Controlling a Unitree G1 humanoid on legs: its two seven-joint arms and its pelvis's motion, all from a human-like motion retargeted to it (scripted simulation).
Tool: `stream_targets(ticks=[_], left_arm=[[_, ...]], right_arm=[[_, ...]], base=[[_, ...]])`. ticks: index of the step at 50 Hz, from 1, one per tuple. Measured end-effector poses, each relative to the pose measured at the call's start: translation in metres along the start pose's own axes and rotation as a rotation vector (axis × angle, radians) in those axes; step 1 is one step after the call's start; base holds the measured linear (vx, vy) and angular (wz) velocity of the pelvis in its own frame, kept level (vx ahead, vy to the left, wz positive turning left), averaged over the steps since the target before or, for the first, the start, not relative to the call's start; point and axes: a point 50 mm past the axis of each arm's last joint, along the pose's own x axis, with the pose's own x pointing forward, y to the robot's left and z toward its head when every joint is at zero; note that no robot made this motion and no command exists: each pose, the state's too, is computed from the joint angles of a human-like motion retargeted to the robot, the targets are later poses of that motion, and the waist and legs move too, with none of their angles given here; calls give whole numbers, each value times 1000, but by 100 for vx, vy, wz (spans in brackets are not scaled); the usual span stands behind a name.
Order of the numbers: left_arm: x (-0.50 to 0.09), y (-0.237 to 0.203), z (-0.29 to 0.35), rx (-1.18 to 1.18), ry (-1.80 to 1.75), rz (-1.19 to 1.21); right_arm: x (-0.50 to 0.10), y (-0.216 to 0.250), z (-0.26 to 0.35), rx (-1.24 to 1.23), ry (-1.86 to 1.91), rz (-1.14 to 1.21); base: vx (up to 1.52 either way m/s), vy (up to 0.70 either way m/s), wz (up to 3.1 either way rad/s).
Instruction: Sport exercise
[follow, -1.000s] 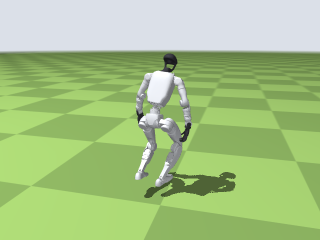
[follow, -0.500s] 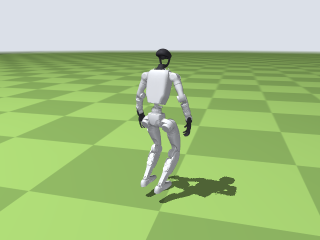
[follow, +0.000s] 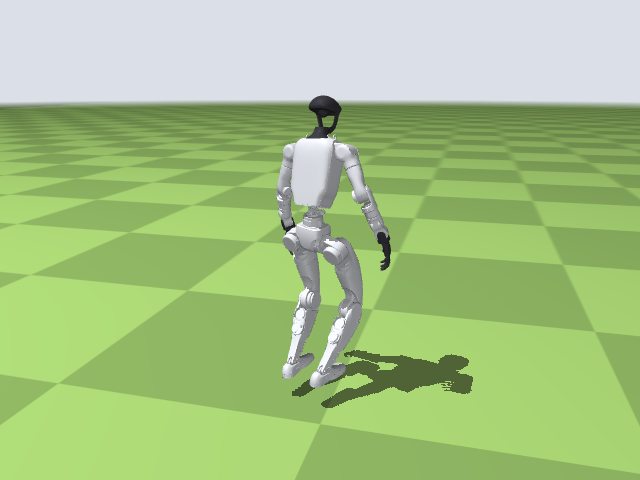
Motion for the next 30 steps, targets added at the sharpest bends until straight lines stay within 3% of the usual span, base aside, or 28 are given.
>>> stream_targets(ticks=[30], left_arm=[[-9, -27, -46, -134, 205, -192]], right_arm=[[-10, 6, -38, 70, 166, 77]], base=[[0, 0, 0]])
